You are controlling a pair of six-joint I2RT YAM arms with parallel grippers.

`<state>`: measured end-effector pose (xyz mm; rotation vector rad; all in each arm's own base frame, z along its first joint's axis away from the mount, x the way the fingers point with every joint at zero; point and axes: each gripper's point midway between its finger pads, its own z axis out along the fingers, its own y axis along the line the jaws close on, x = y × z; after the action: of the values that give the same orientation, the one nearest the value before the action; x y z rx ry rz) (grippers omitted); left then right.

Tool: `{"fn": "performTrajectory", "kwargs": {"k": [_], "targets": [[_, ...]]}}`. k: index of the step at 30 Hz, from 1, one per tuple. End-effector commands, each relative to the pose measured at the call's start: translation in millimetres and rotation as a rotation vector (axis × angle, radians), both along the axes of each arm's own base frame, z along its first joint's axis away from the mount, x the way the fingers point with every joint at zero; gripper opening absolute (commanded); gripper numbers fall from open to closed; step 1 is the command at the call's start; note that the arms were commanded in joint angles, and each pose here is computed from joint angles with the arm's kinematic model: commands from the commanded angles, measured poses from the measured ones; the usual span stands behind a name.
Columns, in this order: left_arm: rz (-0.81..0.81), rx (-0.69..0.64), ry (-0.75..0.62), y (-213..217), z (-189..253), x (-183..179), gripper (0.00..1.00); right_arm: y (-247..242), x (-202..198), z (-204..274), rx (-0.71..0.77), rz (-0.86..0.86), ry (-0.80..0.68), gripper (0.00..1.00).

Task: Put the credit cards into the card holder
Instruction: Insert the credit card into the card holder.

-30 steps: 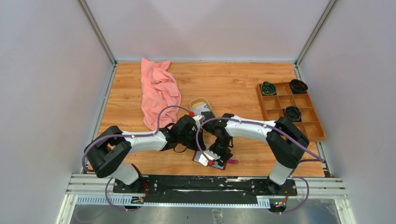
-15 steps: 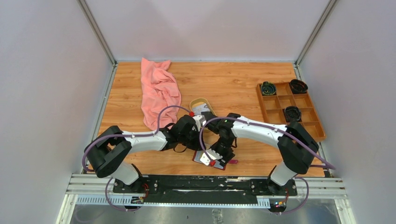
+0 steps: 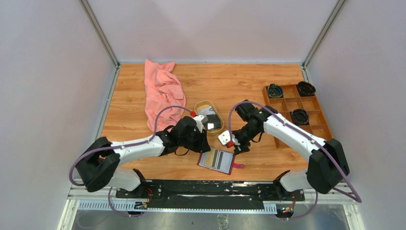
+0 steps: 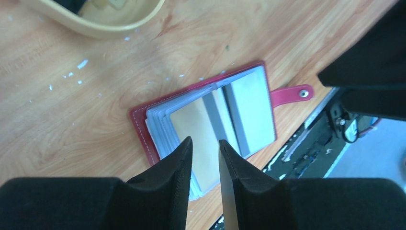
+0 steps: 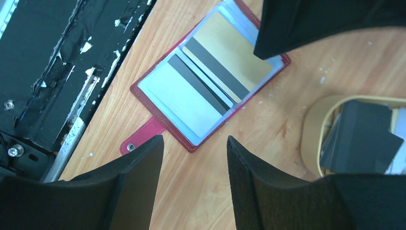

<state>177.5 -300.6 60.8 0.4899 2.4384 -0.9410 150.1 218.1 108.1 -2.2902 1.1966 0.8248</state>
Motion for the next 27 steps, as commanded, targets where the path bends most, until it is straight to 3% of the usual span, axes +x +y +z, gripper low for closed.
{"fn": "performTrajectory", "kwargs": {"k": [1, 7, 10, 13, 15, 16, 17, 20, 27], "targets": [[0.007, -0.065, -0.131, -4, 43, 13, 0.32, -5, -2, 17, 0.082, -0.107, 0.099, 0.55], [0.029, -0.128, -0.276, 10, 81, 15, 0.37, -15, 18, 37, 0.128, -0.279, 0.144, 0.56], [0.078, -0.161, -0.359, 24, 101, 18, 0.46, -22, 26, 44, 0.131, -0.364, 0.169, 0.55], [0.138, -0.196, -0.433, 39, 119, 20, 0.64, -29, 32, 51, 0.146, -0.434, 0.182, 0.55], [0.191, -0.200, -0.479, 50, 126, 24, 0.81, -35, 36, 55, 0.158, -0.466, 0.175, 0.55], [0.210, -0.209, -0.491, 55, 129, 24, 0.95, -37, 37, 55, 0.161, -0.482, 0.175, 0.55], [0.225, -0.215, -0.497, 58, 130, 24, 0.99, -40, 38, 57, 0.164, -0.499, 0.174, 0.55], [0.261, -0.236, -0.484, 64, 129, 22, 1.00, -47, 41, 61, 0.173, -0.551, 0.168, 0.56], [0.130, -0.307, -0.378, 40, 129, -1, 1.00, -68, 52, 61, 0.215, -0.699, 0.161, 0.56]]}}
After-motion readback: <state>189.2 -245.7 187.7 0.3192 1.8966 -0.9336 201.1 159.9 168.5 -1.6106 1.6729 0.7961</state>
